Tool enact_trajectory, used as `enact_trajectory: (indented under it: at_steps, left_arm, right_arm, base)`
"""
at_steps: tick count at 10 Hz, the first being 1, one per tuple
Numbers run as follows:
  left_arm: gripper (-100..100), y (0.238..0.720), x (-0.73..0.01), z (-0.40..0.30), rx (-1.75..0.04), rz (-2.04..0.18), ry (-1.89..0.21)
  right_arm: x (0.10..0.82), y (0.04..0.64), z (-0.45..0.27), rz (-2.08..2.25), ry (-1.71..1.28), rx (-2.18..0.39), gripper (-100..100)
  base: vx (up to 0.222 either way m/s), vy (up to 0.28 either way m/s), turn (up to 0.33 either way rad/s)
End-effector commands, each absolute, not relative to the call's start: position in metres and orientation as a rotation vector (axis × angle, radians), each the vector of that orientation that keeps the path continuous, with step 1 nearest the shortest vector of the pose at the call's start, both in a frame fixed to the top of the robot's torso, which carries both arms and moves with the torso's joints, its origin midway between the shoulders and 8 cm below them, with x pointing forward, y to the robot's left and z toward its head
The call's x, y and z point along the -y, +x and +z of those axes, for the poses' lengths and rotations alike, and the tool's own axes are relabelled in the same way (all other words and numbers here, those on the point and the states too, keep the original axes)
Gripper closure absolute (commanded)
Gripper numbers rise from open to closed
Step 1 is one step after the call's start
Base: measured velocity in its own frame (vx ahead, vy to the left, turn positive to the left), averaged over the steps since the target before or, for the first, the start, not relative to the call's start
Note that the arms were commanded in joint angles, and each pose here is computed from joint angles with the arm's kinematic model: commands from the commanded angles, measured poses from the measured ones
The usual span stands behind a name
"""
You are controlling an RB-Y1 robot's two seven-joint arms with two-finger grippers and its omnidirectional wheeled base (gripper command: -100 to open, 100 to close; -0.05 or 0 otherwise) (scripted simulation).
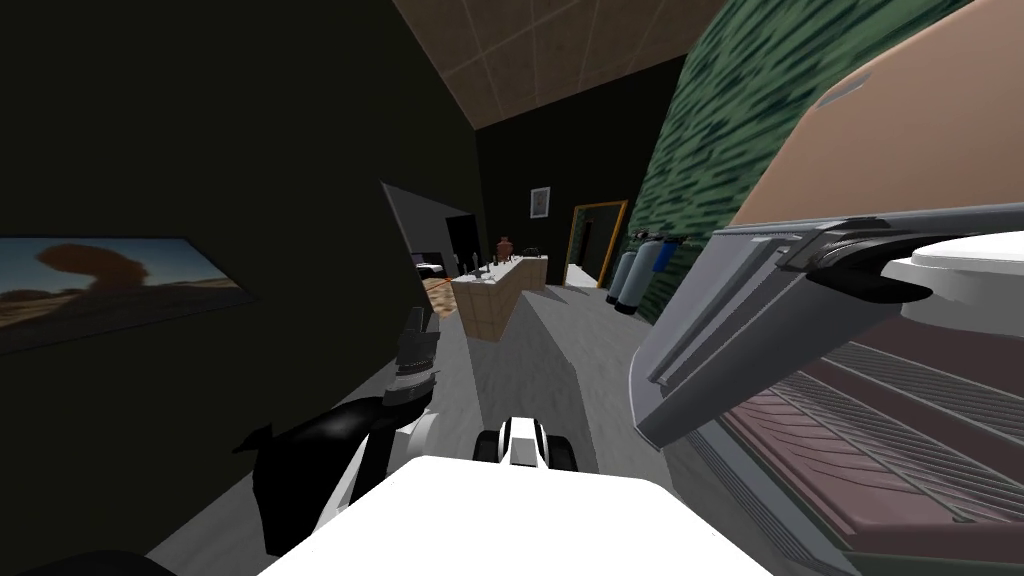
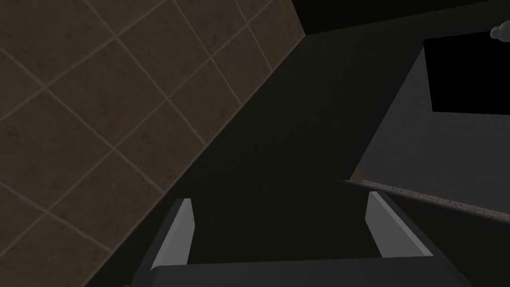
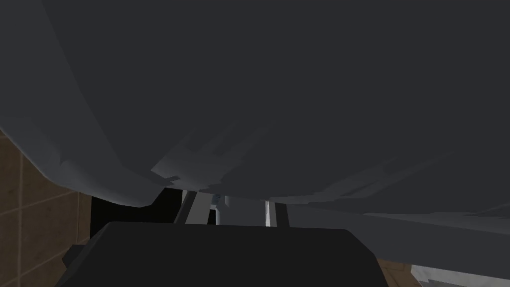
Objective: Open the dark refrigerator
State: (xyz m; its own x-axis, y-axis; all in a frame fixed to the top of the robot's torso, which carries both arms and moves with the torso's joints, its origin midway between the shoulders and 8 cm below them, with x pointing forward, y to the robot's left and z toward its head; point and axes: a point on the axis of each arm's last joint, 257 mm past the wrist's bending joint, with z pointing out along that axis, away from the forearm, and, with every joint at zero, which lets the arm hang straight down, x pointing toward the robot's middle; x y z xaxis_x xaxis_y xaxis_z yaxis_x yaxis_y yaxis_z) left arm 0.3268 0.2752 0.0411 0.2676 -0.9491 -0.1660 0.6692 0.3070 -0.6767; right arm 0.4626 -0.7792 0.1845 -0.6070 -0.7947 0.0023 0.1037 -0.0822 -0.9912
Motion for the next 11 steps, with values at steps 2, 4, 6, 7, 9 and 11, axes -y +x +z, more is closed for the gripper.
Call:
enact_trajectory:
  at_steps: [2, 4, 6, 7, 9, 11]
  left_arm:
    - [0, 0.327, -0.275, 0.041, -0.619, -1.165, -0.538]
    - [0, 0.327, -0.275, 0.041, -0.619, -1.165, -0.538]
    - [0, 0.327, -0.275, 0.041, -0.618, -1.165, -0.538]
    - [0, 0.327, -0.275, 0.041, -0.618, -1.165, -0.538]
    - [0, 0.327, -0.275, 0.041, -0.619, -1.165, -0.538]
    - [0, 0.327, -0.275, 0.041, -0.619, -1.165, -0.538]
  right_arm:
    - [0.798, 0.446, 0.180, -1.794, -0.743, -1.580, 100]
    - [0.824, 0.424, 0.179, -1.846, -0.693, -1.629, 100]
    - [0.826, 0.422, 0.172, -1.834, -0.686, -1.645, 100]
    - [0.824, 0.424, 0.179, -1.843, -0.689, -1.629, 100]
    - [0.848, 0.400, 0.180, -1.899, -0.641, -1.674, 100]
    - [0.848, 0.400, 0.180, -1.899, -0.641, -1.674, 100]
  base:
    - [0.126, 0.097, -0.004]
    - [0.292, 0.208, -0.028]
    - [0.175, 0.156, 0.010]
    - [0.028, 0.033, 0.053]
    - [0.205, 0.167, -0.010]
    - [0.158, 0.122, -0.050]
